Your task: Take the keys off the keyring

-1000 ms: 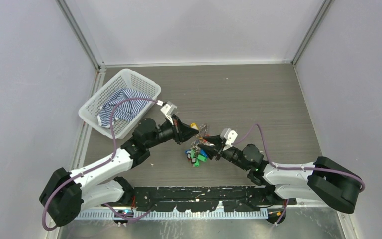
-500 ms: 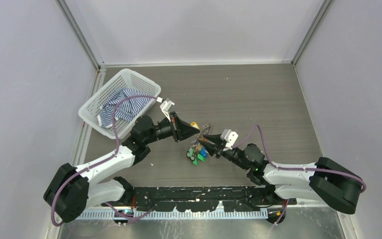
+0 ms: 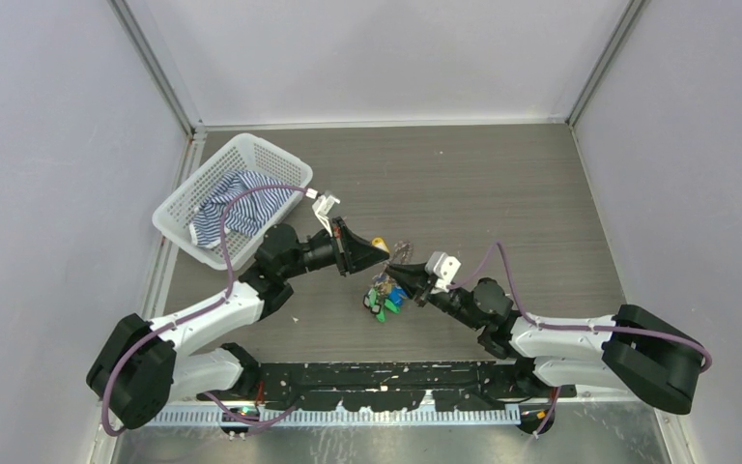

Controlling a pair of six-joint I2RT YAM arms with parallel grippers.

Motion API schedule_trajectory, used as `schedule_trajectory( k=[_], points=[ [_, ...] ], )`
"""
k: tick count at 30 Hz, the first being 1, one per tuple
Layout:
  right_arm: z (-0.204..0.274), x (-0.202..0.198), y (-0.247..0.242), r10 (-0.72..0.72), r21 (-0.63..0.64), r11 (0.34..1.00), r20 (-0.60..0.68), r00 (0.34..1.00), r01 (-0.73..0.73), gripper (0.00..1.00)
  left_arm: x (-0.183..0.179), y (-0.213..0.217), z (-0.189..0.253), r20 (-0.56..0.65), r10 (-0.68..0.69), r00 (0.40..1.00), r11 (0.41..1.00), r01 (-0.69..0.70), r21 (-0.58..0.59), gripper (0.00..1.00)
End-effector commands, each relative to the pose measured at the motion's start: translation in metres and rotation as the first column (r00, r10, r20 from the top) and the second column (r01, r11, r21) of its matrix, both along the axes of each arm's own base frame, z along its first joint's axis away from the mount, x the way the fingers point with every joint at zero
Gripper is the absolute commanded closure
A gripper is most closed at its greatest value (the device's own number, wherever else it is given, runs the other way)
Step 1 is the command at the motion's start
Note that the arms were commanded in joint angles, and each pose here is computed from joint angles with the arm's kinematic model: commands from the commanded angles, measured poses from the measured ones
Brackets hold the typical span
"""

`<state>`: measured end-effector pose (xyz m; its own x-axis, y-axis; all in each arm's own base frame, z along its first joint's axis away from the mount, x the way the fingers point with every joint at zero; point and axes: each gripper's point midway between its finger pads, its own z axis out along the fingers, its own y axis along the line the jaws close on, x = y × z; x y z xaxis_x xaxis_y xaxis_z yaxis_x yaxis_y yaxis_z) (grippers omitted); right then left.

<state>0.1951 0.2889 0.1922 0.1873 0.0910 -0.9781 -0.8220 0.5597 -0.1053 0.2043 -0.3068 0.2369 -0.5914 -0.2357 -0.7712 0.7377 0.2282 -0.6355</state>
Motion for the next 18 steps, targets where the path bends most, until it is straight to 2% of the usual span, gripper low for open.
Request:
schedule_trajectory(
  k=[1,3,12,15,18],
  points=[
    [0.020,0.001,0.006,0.001,0.036,0.999,0.046,0.999,-0.003,0.88,-0.003,0.000,0.034,0.095,-0.012,0.995,0.996,0.021,-0.091,1.00],
    [0.021,0.001,0.006,0.003,0.035,0.999,0.046,0.999,-0.005,0.98,-0.002,0.001,0.034,0.097,-0.009,0.995,0.996,0.018,-0.091,1.00],
    [0.032,-0.003,0.004,0.011,0.044,0.999,0.025,1.000,-0.012,0.99,0.000,0.000,0.025,0.116,-0.006,0.993,0.997,0.015,-0.073,1.00],
    [0.041,0.001,0.000,-0.018,0.087,0.996,-0.012,1.000,0.019,0.99,-0.001,0.002,0.023,0.151,-0.003,0.988,0.997,0.014,-0.072,1.00],
    [0.046,0.001,0.000,-0.016,0.069,0.997,-0.062,0.998,0.020,0.99,-0.004,0.002,0.021,0.176,-0.012,0.984,0.997,0.024,-0.069,1.00]
  ],
)
